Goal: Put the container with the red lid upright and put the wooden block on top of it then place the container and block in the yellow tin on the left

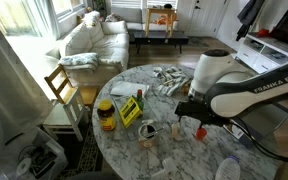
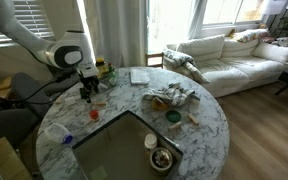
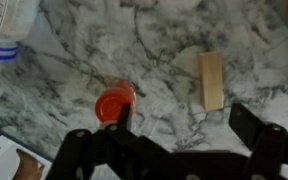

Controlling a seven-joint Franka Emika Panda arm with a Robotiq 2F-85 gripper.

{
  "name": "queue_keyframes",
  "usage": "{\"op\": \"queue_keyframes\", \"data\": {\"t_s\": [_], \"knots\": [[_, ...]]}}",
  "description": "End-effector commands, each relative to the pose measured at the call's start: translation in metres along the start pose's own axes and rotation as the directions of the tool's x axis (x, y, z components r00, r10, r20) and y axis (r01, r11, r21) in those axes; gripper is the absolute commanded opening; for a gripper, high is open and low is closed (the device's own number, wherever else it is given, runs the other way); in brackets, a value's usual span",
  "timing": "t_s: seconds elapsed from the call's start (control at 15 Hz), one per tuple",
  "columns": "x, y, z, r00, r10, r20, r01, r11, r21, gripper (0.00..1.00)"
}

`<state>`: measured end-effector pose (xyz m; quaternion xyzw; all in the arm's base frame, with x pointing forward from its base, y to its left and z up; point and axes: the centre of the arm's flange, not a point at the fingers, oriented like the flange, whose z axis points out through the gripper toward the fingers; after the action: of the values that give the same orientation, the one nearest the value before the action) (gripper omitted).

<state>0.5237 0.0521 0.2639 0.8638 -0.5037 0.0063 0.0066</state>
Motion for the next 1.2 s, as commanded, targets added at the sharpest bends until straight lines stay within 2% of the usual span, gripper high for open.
{"op": "queue_keyframes", "data": {"t_s": [0.0,0.2,0.47,0.53,1.0,1.13], "knots": [[0.009,-0.001,0.005,0.982,-0.073,0.174,0.068,0.997,0.031,1.0],[0.025,0.002,0.019,0.983,-0.079,0.167,0.071,0.996,0.055,1.0],[0.041,0.005,0.033,0.986,-0.085,0.141,0.08,0.996,0.043,1.0],[0.037,0.01,0.023,0.987,-0.071,0.142,0.066,0.997,0.036,1.0],[0.038,0.007,0.029,0.987,-0.078,0.142,0.075,0.997,0.032,1.0],[0.039,-0.008,0.039,0.984,-0.095,0.148,0.089,0.995,0.046,1.0]]}}
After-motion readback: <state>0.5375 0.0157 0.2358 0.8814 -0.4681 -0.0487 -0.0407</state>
